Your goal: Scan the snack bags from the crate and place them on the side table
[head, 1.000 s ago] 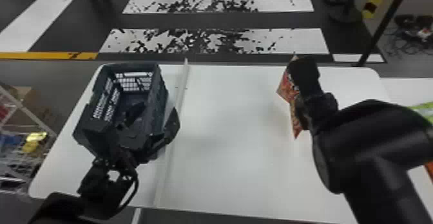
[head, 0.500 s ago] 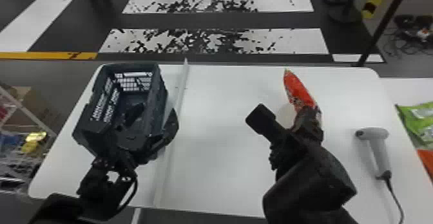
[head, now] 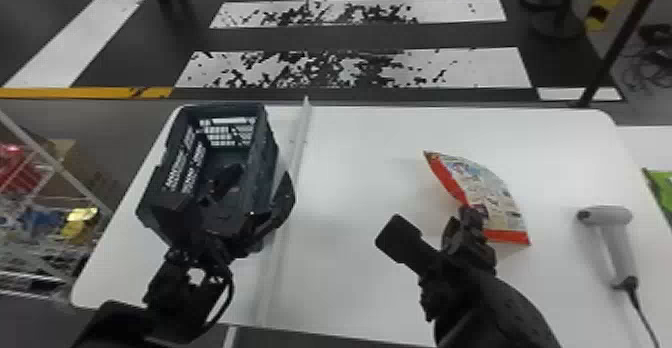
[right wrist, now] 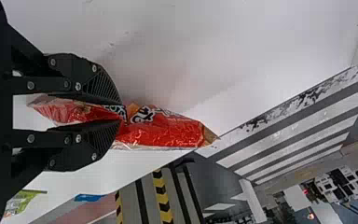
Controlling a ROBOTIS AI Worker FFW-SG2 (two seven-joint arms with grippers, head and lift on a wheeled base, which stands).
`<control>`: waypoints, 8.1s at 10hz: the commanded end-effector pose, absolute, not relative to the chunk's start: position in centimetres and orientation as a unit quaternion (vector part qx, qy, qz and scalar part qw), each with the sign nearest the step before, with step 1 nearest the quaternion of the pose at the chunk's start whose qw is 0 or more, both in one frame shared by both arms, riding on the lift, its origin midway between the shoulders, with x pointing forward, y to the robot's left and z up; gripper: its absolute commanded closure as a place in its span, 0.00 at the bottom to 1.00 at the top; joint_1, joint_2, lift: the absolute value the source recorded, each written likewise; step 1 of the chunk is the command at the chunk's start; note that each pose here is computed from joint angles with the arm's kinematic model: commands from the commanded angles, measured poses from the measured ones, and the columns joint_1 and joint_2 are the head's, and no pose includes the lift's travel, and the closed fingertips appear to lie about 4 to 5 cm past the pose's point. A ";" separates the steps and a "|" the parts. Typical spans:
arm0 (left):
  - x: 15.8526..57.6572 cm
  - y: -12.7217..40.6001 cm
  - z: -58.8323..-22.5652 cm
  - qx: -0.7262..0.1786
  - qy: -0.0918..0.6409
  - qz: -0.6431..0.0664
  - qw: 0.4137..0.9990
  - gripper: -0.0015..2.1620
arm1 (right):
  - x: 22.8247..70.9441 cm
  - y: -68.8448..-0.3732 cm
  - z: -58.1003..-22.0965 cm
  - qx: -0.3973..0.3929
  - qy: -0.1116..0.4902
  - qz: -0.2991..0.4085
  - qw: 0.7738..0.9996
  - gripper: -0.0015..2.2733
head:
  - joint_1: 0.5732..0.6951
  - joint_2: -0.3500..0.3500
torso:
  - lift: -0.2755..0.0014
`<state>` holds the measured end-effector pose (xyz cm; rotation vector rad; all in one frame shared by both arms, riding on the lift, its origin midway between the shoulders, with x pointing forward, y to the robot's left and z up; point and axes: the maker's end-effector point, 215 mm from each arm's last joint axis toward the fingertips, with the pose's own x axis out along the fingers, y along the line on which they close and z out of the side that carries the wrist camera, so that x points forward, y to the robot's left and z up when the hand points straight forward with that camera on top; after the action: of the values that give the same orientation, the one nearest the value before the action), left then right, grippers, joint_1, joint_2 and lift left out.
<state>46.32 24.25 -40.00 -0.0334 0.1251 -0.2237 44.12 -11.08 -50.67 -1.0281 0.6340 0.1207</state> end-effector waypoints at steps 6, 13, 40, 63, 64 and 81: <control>46.4 23.8 -39.2 -0.019 0.055 -0.111 0.992 0.03 | 42.9 -6.7 -47.5 -0.181 0.312 0.175 0.916 0.03 | 1.00 0.80 | 0.81; 46.3 23.8 -39.5 -0.019 0.059 -0.112 0.992 0.03 | 47.9 -12.6 -46.2 -0.059 0.294 0.141 0.943 0.99 | 1.00 0.72 | 0.81; 46.1 23.4 -39.9 -0.020 0.061 -0.116 0.991 0.04 | 54.6 -7.8 -55.3 -0.123 0.326 0.200 0.916 0.99 | 1.00 0.75 | 0.81; 46.1 23.1 -39.8 -0.021 0.061 -0.117 0.991 0.04 | 48.6 -26.3 -46.3 -0.086 0.351 0.030 0.932 0.04 | 1.00 0.55 | 0.81; 46.1 23.1 -39.8 -0.020 0.060 -0.118 0.991 0.04 | 47.8 -28.9 -46.3 -0.078 0.355 0.009 0.931 0.04 | 1.00 0.49 | 0.81; 46.0 23.1 -40.2 -0.021 0.064 -0.119 0.991 0.04 | 44.7 -40.1 -56.8 -0.018 0.468 -0.057 0.882 0.99 | 1.00 0.20 | 0.81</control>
<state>46.02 23.07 -40.11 -0.0409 0.1277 -0.2384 44.67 -40.09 -56.82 -0.0351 0.9754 -0.1182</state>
